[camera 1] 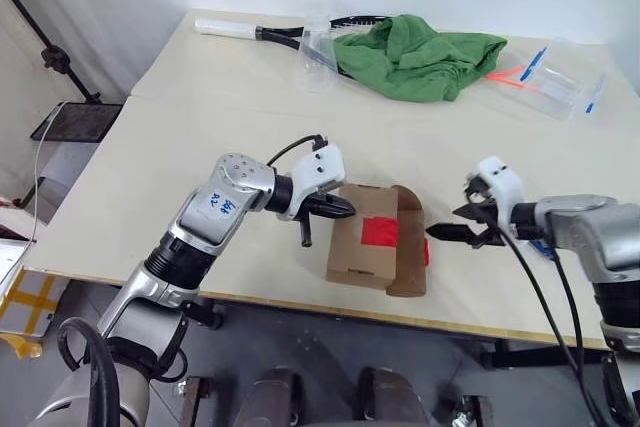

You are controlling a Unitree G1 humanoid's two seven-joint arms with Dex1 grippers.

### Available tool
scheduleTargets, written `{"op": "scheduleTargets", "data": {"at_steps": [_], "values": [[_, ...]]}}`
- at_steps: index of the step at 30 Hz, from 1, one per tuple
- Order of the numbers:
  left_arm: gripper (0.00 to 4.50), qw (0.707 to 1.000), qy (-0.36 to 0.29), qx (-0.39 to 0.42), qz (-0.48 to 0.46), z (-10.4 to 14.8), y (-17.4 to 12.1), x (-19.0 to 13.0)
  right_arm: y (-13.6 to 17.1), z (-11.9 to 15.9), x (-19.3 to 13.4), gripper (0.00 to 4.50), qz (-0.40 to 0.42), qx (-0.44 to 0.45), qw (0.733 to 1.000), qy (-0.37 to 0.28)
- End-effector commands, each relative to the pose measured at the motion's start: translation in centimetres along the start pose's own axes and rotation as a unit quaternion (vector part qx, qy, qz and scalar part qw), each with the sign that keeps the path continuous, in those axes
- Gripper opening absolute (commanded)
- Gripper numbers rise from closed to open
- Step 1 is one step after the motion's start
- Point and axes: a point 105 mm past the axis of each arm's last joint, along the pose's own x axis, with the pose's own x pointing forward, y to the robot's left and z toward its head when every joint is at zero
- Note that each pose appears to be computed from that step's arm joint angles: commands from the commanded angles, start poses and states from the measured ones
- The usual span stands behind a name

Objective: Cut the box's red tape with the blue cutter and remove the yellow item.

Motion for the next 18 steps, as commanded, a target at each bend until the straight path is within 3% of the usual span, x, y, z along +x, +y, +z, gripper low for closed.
{"op": "scheduleTargets", "data": {"at_steps": [1, 5, 8, 18], "values": [[0.00, 1.000, 0.014, -0.001, -0.002, -0.7, -0.4, 0.2, 0.8, 0.9, -0.1, 4.47, 0.046, 0.073, 0.996, -0.037], [0.00, 1.000, 0.013, 0.000, -0.003, -0.6, -0.4, 0.3, 1.6, 0.5, 0.8, 4.47, 0.091, 0.131, 0.987, -0.031], [0.00, 1.000, 0.010, 0.003, -0.004, -0.4, -0.4, 0.4, 3.0, -0.6, 2.5, 4.47, 0.137, 0.160, 0.977, 0.015], [0.00, 1.000, 0.012, 0.004, -0.004, -0.7, -0.7, 0.2, 6.0, -0.4, 4.6, 4.47, 0.221, 0.179, 0.957, 0.047]]}}
